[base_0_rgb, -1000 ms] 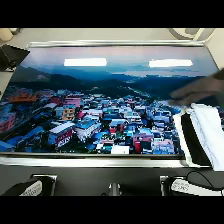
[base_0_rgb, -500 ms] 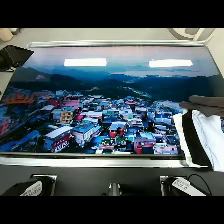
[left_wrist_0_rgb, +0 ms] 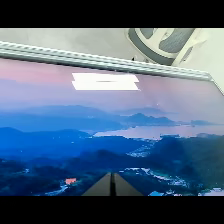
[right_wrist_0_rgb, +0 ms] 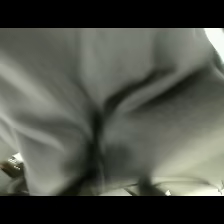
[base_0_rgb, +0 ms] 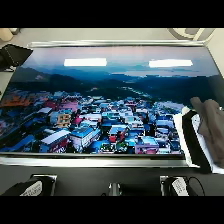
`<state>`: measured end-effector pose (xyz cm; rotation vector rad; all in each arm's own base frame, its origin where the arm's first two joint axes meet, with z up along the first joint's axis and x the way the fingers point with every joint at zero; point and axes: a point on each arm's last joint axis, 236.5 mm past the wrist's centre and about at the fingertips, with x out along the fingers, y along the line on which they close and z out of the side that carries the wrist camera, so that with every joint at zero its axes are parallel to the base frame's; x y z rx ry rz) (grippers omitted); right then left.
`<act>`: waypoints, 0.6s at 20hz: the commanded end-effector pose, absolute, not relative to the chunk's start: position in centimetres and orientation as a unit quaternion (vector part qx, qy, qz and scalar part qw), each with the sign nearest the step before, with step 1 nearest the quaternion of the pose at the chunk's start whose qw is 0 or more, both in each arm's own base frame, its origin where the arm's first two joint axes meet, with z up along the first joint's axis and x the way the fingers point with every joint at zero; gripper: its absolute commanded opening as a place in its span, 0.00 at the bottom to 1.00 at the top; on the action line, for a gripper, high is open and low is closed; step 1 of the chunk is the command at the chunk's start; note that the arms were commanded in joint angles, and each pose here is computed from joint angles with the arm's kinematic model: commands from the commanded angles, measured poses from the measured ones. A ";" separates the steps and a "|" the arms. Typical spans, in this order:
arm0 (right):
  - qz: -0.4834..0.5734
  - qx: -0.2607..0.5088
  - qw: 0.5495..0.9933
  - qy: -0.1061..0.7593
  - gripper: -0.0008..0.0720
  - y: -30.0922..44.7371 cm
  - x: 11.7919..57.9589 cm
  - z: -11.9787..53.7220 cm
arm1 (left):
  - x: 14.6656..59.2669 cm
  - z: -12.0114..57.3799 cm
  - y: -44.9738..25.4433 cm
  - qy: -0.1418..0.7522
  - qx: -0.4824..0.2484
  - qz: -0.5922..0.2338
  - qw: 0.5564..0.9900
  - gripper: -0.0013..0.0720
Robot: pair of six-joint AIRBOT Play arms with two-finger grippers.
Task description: Fold the shirts.
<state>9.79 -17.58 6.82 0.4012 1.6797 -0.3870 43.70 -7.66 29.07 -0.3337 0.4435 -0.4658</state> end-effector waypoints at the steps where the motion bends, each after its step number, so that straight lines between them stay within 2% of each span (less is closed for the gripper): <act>1: -0.197 0.118 0.644 0.730 1.00 -20.1 9.3 5.2 | 43.6 29.4 -7.6 0.213 -0.162 -0.228 0.936 0.06; 2: -0.200 0.082 0.665 0.715 0.96 -21.5 10.2 6.6 | 43.5 29.9 -7.7 0.208 -0.159 -0.229 0.938 0.06; 4: -0.258 0.001 0.733 0.630 0.96 -26.1 13.7 12.8 | 43.3 32.2 -7.7 0.184 -0.150 -0.231 0.944 0.06; 6: -0.306 -0.071 0.824 0.471 0.93 -28.9 19.5 22.4 | 43.4 35.0 -7.4 0.152 -0.134 -0.227 0.953 0.05; 7: -0.306 -0.090 0.867 0.384 0.92 -28.7 22.4 27.2 | 43.7 35.7 -6.8 0.142 -0.105 -0.209 0.962 0.05; 8: -0.287 -0.095 0.906 0.297 0.89 -27.3 25.4 31.6 | 44.4 35.6 -5.8 0.150 -0.078 -0.175 0.970 0.05; 9: -0.254 -0.095 0.931 0.246 0.89 -25.2 27.7 34.0 | 45.1 34.6 -4.6 0.171 -0.054 -0.132 0.975 0.05; 10: -0.202 -0.092 0.949 0.226 0.89 -22.0 30.2 34.6 | 45.9 32.8 -3.2 0.205 -0.021 -0.082 0.975 0.05; 12: -0.085 -0.090 0.949 0.289 0.89 -15.3 33.7 30.6 | 46.6 27.5 -1.9 0.290 0.039 -0.018 0.956 0.06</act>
